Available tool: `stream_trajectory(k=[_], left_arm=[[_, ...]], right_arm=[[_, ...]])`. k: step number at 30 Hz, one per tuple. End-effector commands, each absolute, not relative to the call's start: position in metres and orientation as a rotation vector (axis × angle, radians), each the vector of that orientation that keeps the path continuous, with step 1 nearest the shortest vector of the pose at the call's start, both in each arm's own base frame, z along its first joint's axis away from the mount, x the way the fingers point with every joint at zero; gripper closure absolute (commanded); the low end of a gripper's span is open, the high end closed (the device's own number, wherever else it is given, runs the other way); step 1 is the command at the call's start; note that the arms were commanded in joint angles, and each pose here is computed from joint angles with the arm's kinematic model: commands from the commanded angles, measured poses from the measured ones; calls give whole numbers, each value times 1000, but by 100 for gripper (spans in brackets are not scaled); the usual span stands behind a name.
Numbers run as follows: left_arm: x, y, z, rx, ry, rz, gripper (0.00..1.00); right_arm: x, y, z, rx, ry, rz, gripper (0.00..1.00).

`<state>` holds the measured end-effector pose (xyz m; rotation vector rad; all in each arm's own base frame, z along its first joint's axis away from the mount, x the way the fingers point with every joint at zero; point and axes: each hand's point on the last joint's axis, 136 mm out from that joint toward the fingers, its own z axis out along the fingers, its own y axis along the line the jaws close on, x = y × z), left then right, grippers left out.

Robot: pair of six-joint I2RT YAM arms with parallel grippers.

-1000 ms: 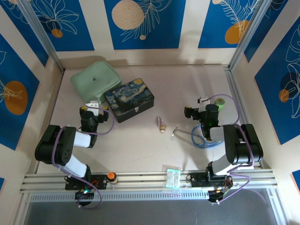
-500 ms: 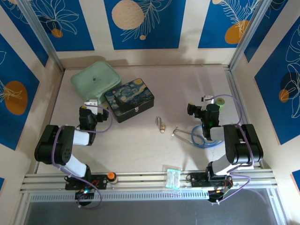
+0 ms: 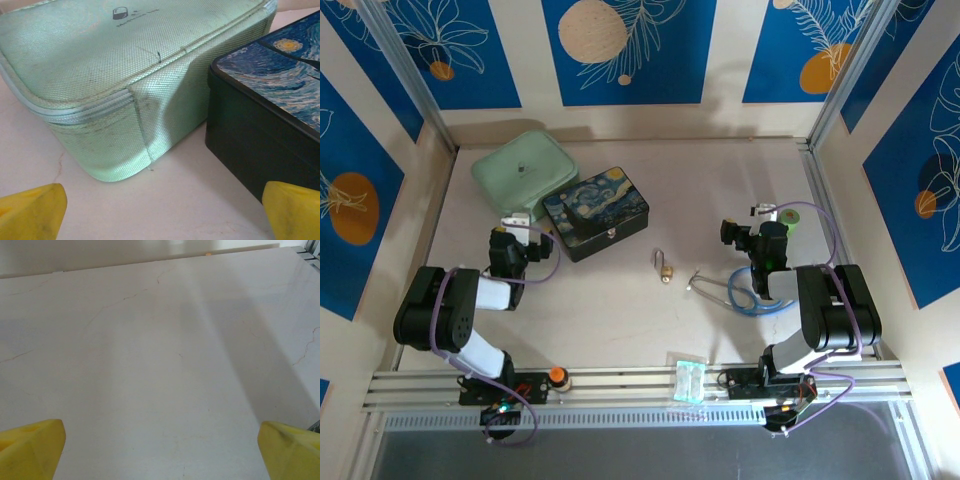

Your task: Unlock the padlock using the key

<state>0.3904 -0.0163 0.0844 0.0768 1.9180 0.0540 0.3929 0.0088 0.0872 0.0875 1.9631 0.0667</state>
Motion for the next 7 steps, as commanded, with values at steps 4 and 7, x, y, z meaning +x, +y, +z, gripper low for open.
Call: stream_trajectory(k=[4, 7], left_arm=[[398, -26, 90, 132, 1914, 0, 1], [397, -26, 91, 131, 1906, 2, 0]], right_arm=[[397, 7, 95, 100, 1929, 61, 1], [397, 7, 95, 100, 1927, 62, 1]])
